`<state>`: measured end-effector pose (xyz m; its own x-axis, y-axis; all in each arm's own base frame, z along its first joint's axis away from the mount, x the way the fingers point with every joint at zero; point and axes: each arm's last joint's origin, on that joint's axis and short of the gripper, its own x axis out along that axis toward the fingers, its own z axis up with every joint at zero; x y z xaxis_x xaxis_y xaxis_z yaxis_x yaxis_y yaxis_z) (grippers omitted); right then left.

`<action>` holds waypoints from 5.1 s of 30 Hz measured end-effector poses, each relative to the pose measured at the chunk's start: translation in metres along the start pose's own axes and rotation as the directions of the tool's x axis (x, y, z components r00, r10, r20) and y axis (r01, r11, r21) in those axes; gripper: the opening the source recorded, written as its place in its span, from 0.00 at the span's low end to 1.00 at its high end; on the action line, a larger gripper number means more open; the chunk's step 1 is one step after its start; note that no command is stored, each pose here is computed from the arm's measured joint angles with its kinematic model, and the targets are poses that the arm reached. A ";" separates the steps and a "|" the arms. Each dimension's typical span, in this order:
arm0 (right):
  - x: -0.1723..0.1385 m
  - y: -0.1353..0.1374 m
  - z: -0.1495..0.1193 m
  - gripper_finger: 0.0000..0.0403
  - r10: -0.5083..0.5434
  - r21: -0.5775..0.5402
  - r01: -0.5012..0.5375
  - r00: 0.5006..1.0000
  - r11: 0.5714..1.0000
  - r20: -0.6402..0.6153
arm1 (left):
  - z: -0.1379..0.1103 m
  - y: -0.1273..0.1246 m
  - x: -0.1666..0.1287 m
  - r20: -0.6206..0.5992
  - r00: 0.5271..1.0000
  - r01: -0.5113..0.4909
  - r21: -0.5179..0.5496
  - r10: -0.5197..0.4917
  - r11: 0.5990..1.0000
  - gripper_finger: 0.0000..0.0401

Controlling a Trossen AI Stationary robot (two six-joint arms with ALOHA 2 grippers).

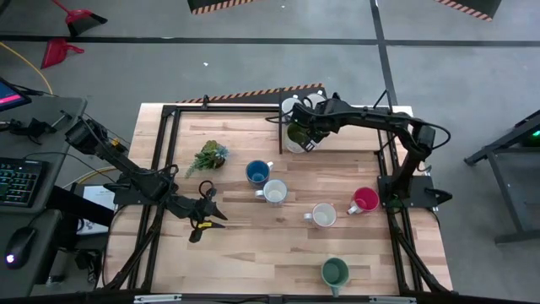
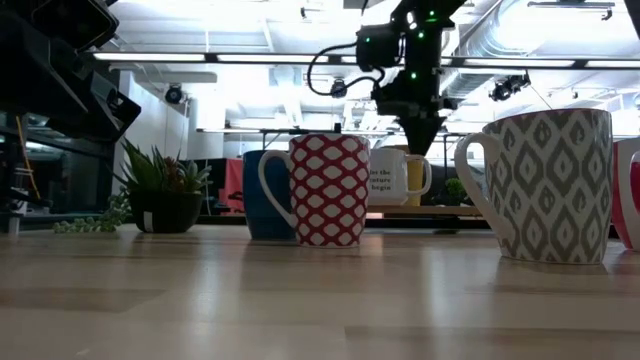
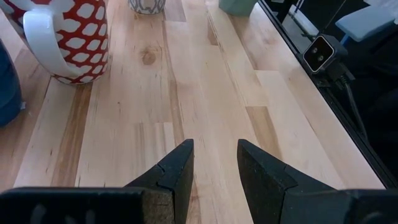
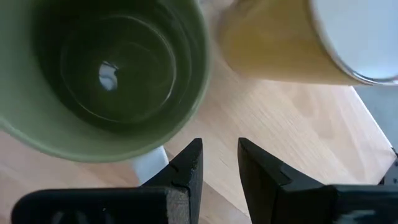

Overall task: Place coffee mugs
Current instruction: Put the white green mug on the shelf, then put the blue mug on the shelf

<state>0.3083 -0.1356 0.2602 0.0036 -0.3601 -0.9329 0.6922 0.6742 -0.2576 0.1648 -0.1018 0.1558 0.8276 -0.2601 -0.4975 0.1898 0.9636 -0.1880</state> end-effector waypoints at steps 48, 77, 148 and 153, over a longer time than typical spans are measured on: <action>-0.005 0.026 -0.027 0.20 0.029 -0.032 -0.036 0.979 0.999 -0.202 | 0.000 0.000 0.000 0.000 1.000 0.000 0.000 0.000 1.000 0.28; -0.005 0.041 0.006 0.20 0.290 -0.141 -0.277 0.954 0.951 0.078 | 0.000 0.000 0.000 0.001 1.000 -0.003 0.001 0.003 1.000 0.28; -0.061 0.131 0.035 0.20 0.542 -0.578 -0.300 0.784 0.759 0.304 | 0.001 0.000 0.000 0.012 1.000 0.001 -0.005 -0.001 1.000 0.28; -0.065 0.138 0.048 0.20 0.485 -0.600 -0.287 0.852 0.746 0.195 | 0.001 0.000 0.000 0.009 1.000 0.000 -0.023 0.000 1.000 0.28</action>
<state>0.4385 -0.0503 0.2977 0.4797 -0.1058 -0.8710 0.0824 0.9937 -0.0753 0.1652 -0.1019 0.1565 0.8324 -0.2591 -0.4899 0.1776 0.9621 -0.2071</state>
